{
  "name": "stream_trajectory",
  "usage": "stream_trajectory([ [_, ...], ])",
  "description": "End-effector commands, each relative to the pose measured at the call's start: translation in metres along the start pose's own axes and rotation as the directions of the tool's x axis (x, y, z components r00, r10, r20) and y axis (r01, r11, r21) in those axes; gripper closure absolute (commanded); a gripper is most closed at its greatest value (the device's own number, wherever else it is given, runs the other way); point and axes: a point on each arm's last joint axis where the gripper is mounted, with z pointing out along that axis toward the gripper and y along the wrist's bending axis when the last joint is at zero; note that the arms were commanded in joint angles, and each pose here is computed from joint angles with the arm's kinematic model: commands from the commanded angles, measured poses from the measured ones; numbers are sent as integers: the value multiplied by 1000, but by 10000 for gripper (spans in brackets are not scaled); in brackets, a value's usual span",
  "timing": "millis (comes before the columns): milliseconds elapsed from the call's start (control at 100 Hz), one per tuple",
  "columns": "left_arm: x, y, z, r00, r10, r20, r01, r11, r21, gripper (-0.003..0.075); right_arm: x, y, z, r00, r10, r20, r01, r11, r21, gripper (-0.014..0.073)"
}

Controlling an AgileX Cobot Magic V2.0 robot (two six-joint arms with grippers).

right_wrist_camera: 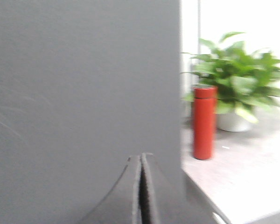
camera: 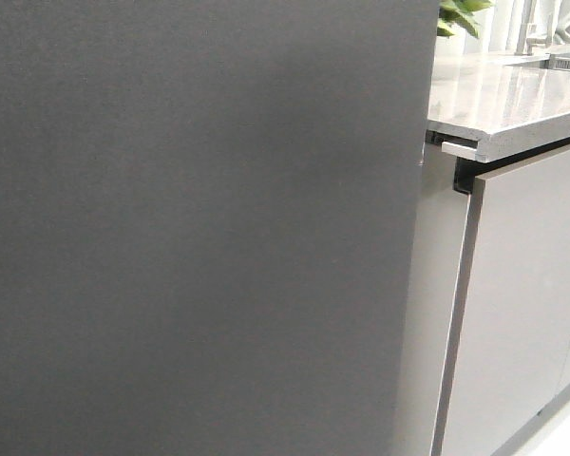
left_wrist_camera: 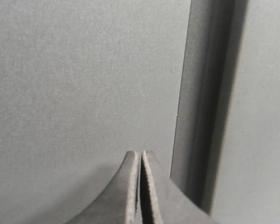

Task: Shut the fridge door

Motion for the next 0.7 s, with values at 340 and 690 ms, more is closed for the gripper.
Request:
stream_trajectory([
  [340, 4, 0, 2, 1000, -6, 29, 5, 1000, 7, 741, 35, -16, -67, 988, -91, 128, 68, 982, 177, 671],
  [690, 4, 0, 2, 1000, -6, 29, 5, 1000, 7, 741, 86, -19, -99, 990, -108, 90, 81, 962, 261, 671],
])
